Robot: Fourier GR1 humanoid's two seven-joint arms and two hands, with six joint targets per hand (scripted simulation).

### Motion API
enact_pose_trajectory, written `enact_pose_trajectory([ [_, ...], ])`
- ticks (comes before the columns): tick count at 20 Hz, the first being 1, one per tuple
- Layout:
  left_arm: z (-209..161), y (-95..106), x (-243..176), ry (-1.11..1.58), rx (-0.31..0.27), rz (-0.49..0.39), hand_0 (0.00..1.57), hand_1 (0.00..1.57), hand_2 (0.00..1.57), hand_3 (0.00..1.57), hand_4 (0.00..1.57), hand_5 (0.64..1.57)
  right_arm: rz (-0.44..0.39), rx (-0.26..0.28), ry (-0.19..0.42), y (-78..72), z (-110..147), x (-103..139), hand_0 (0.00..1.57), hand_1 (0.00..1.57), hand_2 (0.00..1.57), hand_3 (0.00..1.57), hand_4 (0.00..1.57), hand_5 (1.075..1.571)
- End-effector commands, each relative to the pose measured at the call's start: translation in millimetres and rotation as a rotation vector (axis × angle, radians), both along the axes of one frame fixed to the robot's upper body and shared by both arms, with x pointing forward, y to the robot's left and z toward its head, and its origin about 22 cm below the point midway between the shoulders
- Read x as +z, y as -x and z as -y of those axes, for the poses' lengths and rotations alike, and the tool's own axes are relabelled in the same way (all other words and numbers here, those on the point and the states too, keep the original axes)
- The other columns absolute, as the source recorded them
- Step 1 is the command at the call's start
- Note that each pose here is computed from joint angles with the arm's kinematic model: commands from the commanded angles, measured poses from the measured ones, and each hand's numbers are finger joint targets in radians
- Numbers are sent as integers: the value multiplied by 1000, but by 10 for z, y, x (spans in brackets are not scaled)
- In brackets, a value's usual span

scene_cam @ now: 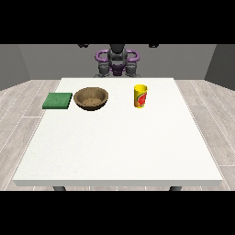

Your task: Pick the cup and pour the ball into the bowl, then pick the bowl and place it on the pad

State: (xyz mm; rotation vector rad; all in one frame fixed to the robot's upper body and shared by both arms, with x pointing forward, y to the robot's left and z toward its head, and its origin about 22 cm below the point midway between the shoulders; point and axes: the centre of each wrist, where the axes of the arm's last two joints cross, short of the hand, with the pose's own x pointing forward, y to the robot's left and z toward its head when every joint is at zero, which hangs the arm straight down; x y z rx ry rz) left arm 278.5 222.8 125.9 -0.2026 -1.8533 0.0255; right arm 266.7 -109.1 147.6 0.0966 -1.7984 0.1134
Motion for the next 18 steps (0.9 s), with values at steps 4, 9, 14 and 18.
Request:
enact_pose_trajectory([
  [4, -225, -378, 237, -128, 108, 200, 0, 0, 0, 0, 0, 1459, 177, 84, -19, -48, 82, 168, 0, 0, 0, 0, 0, 1568],
  [9, -578, -448, -272, -138, 187, 185, 0, 0, 0, 0, 0, 1434, 203, 100, -13, 48, 257, 223, 0, 0, 0, 0, 0, 1568],
  [14, -590, -486, -740, -118, 178, 179, 0, 0, 0, 0, 0, 1405, 254, 63, -38, -49, 461, 492, 0, 0, 0, 0, 0, 1568],
  [18, -714, -437, -1206, -121, 182, 122, 0, 0, 0, 0, 0, 1407, 204, 91, -12, 101, 541, 406, 0, 0, 0, 0, 0, 1568],
])
